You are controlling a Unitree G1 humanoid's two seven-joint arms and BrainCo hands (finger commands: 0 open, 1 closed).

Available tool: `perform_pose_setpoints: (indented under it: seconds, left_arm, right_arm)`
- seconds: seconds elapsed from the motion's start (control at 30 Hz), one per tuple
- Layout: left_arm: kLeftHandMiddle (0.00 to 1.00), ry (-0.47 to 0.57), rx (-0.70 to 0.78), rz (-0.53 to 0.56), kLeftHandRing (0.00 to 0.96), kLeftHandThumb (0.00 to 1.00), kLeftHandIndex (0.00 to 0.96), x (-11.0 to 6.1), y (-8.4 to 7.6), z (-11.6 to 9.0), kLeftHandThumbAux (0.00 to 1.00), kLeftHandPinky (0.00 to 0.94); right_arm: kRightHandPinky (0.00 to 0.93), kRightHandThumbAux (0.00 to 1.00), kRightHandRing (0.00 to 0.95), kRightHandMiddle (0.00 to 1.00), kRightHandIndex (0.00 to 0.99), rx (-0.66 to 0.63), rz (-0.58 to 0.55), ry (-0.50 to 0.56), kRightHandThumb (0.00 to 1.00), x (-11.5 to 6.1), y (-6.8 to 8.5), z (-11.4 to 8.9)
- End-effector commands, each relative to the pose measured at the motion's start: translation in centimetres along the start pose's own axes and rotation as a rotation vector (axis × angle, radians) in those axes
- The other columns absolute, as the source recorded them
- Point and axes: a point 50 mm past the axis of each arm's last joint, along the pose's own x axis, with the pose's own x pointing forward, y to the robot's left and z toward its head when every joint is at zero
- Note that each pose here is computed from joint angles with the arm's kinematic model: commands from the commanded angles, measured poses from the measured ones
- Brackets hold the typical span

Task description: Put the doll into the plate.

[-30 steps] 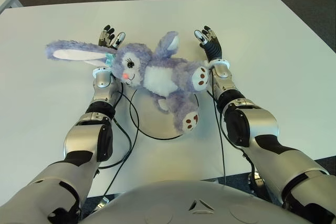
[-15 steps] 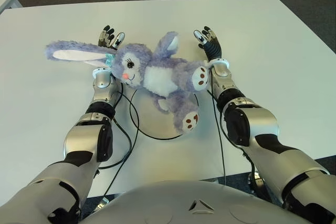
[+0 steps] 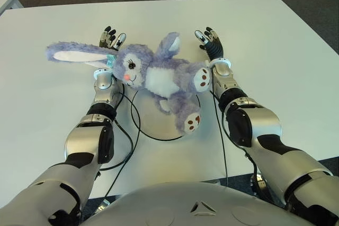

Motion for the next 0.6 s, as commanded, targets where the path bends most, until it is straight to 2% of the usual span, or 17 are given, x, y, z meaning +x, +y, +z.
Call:
perform_pose_setpoints:
  seconds: [0.03,0.6]
  left_arm:
    - [0.123,0.163,-0.003,0.018,0.062,0.000,0.046,-2.58,0.46,-4.02,0.504,0.000]
    - [0.116,0.165,-0.001,0.019,0.057,0.000,0.041,-2.67,0.64,-4.11,0.493,0.000]
  right_arm:
    - [0.000,0.538,0.000,0.000,0.000,0.004,-0.010,0.161,0.000,-1.16,0.05,-3.59]
    - [0.000,0.566,0.000,0.000,0.000,0.024,-0.036,0.195,0.000,-1.41,0.11,-4.22]
